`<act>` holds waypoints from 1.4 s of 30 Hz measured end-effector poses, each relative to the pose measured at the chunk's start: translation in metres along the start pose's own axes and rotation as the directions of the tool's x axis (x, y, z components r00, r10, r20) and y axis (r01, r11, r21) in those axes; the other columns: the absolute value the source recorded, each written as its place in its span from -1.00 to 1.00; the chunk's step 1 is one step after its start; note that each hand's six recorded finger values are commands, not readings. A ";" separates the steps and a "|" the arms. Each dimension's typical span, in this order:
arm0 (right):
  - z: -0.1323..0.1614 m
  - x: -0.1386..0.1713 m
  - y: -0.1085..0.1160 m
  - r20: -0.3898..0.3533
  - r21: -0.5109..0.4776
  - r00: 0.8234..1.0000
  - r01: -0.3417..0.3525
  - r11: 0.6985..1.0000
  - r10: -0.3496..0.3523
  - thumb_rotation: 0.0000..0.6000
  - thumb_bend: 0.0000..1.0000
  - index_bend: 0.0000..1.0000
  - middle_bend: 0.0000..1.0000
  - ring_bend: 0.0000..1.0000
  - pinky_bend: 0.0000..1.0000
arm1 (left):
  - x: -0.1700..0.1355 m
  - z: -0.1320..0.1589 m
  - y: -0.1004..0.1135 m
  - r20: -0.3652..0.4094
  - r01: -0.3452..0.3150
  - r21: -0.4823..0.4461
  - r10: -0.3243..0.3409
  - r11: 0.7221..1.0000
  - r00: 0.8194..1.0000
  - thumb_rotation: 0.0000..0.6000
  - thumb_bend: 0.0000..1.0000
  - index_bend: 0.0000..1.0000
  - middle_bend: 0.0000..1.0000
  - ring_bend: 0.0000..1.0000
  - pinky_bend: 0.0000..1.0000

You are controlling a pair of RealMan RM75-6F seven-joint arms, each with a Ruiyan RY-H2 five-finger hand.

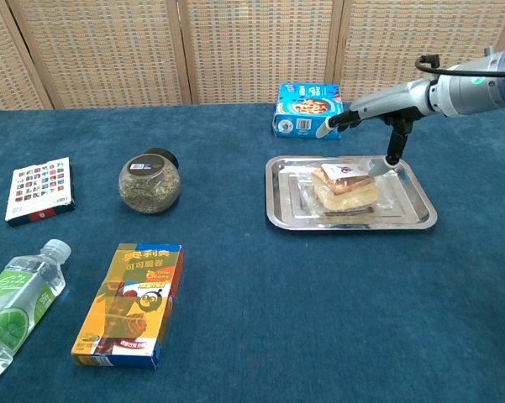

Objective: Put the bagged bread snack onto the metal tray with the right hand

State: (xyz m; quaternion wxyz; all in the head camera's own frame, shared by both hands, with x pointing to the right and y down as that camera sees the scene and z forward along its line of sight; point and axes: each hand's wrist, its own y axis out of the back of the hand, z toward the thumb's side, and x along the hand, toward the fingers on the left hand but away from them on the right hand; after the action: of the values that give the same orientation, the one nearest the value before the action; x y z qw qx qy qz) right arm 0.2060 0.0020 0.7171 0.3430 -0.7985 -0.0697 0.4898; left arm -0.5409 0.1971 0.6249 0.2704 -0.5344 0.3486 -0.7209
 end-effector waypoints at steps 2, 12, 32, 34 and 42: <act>-0.003 0.005 0.004 0.004 0.015 1.000 0.000 1.000 0.000 1.00 -0.38 -0.97 -1.00 -1.00 -1.00 | 0.000 0.000 -0.001 0.000 0.002 0.001 -0.002 1.000 1.000 1.00 -0.16 -1.00 -1.00 -1.00 -1.00; -0.013 0.064 0.024 0.021 0.088 1.000 0.021 0.996 -0.023 1.00 -0.38 -0.97 -1.00 -1.00 -1.00 | -0.006 0.010 0.004 0.041 -0.024 0.002 0.024 1.000 0.999 1.00 -0.16 -1.00 -1.00 -1.00 -1.00; -0.049 0.288 0.037 0.366 0.084 0.819 0.443 0.892 -0.442 1.00 -0.37 -0.97 -1.00 -1.00 -1.00 | -0.014 0.031 0.005 0.118 -0.029 0.017 0.027 0.999 0.993 1.00 -0.16 -1.00 -1.00 -1.00 -1.00; -0.058 0.309 0.023 0.426 0.077 0.788 0.459 0.885 -0.445 1.00 -0.37 -0.97 -1.00 -1.00 -1.00 | -0.014 0.032 0.005 0.122 -0.027 0.021 0.024 0.999 0.992 1.00 -0.16 -1.00 -1.00 -1.00 -1.00; -0.081 0.346 -0.026 0.557 0.034 0.716 0.487 0.873 -0.421 1.00 -0.38 -0.97 -1.00 -1.00 -1.00 | -0.014 0.033 0.003 0.127 -0.021 0.025 0.018 0.999 0.992 1.00 -0.16 -1.00 -1.00 -1.00 -1.00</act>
State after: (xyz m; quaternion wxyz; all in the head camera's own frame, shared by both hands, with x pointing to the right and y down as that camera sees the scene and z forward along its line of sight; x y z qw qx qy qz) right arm 0.4557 0.1376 0.5026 0.3715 -0.6007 -0.3866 0.5931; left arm -0.5053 0.1985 0.6207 0.3062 -0.5722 0.3263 -0.6873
